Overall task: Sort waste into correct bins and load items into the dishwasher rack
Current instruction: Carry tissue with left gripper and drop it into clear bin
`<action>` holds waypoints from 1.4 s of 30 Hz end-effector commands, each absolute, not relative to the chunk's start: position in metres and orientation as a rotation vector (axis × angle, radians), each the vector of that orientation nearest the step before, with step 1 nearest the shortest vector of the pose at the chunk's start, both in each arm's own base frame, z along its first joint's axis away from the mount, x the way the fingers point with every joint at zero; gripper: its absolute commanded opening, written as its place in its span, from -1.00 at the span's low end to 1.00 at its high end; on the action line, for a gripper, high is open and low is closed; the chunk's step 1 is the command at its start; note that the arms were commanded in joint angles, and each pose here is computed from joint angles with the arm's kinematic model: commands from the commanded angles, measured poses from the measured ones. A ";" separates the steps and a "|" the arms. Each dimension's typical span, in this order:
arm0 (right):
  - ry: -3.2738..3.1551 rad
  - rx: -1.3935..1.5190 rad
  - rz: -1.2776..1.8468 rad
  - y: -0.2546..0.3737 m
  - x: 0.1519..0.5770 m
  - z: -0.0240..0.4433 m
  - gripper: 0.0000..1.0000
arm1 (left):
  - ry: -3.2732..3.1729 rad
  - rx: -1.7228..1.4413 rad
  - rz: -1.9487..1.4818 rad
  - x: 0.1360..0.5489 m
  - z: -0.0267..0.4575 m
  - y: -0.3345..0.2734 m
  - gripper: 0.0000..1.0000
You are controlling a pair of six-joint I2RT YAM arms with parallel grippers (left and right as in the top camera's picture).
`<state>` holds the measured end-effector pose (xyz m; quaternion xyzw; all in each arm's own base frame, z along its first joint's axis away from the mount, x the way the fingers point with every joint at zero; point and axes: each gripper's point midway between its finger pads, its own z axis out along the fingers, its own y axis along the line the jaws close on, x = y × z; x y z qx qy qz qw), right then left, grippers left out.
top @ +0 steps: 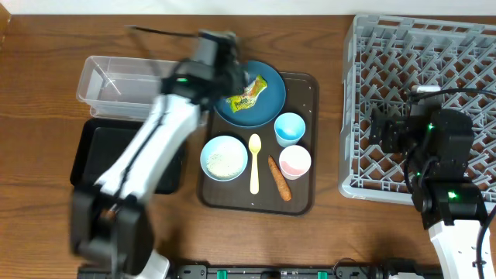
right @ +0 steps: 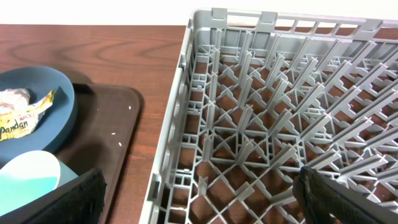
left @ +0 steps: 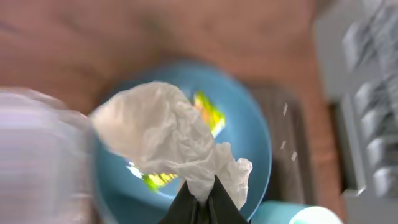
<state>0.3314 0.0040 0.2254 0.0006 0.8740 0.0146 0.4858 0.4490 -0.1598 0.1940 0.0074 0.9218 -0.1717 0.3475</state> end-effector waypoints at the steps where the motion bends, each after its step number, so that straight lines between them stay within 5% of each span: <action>1: 2.102 -0.018 0.039 0.007 0.334 0.237 0.92 | 2.319 -0.093 -0.362 0.459 0.221 -0.115 -0.88; 12: 2.103 -0.018 0.039 0.007 0.334 0.237 0.91 | 2.440 -0.355 -0.203 0.469 0.165 -0.022 -0.86; 14: 2.103 -0.018 0.039 0.007 0.334 0.237 0.91 | 2.465 -0.366 -0.196 0.470 0.155 -0.019 -0.66; 16: 2.103 -0.018 0.039 0.007 0.334 0.237 0.91 | 2.468 -0.365 -0.196 0.470 0.153 -0.020 -0.21; 26: 2.103 -0.018 0.039 0.007 0.334 0.237 0.92 | 2.404 -0.216 -0.260 0.468 0.184 -0.066 -0.19; 42: 2.104 -0.018 0.039 0.007 0.334 0.237 0.91 | 2.486 0.116 -0.288 0.484 0.099 -0.163 0.00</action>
